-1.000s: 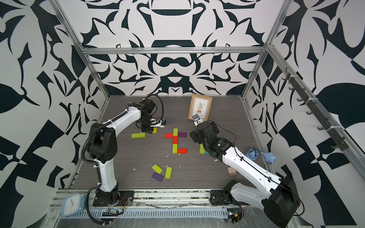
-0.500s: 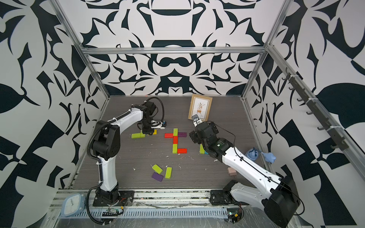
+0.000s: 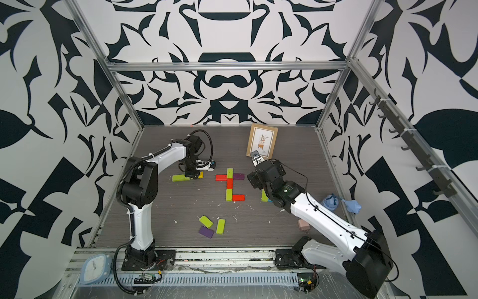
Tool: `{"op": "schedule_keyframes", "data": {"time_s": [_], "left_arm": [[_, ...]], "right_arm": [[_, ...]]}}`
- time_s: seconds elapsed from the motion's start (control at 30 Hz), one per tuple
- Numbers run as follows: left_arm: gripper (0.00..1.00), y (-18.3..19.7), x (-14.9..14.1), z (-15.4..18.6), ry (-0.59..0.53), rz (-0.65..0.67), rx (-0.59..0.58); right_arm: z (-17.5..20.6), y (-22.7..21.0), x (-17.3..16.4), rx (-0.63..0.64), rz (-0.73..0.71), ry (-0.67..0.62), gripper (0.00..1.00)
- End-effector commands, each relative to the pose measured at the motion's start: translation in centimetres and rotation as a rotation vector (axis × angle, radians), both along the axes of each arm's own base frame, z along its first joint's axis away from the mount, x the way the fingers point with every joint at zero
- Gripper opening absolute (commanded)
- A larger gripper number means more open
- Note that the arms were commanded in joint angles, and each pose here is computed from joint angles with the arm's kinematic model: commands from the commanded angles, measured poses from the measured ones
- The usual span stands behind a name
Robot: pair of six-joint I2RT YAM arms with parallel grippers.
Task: Assemble the letter t with building blocks
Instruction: Assemble the building block at the center of the board.
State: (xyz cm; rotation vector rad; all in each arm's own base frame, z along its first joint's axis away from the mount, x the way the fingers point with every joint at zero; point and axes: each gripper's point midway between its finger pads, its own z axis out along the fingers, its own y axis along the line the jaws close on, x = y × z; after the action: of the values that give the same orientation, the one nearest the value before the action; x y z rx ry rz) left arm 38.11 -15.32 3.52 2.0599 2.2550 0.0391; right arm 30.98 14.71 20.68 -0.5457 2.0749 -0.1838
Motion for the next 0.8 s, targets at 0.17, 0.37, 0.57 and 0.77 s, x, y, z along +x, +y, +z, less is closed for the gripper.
{"op": "schedule_keyframes", "data": {"time_s": [0.17, 0.37, 0.57, 0.77], "left_arm": [[0.00, 0.8, -1.2, -1.6, 0.060, -0.024, 0.014], [0.02, 1.0, -0.9, -1.9, 0.052, -0.020, 0.023], [0.05, 1.3, -0.7, -2.2, 0.046, -0.020, 0.036], [0.07, 1.4, -0.8, -2.5, 0.050, -0.025, 0.040]], "right_arm": [[0.6, 0.2, 0.1, 0.001, -0.003, -0.015, 1.00], [0.5, 0.3, 0.0, -0.004, 0.000, -0.012, 1.00], [0.5, 0.3, 0.0, -0.009, 0.001, -0.013, 1.00], [0.4, 0.4, 0.0, -0.016, 0.004, -0.012, 0.99]]}}
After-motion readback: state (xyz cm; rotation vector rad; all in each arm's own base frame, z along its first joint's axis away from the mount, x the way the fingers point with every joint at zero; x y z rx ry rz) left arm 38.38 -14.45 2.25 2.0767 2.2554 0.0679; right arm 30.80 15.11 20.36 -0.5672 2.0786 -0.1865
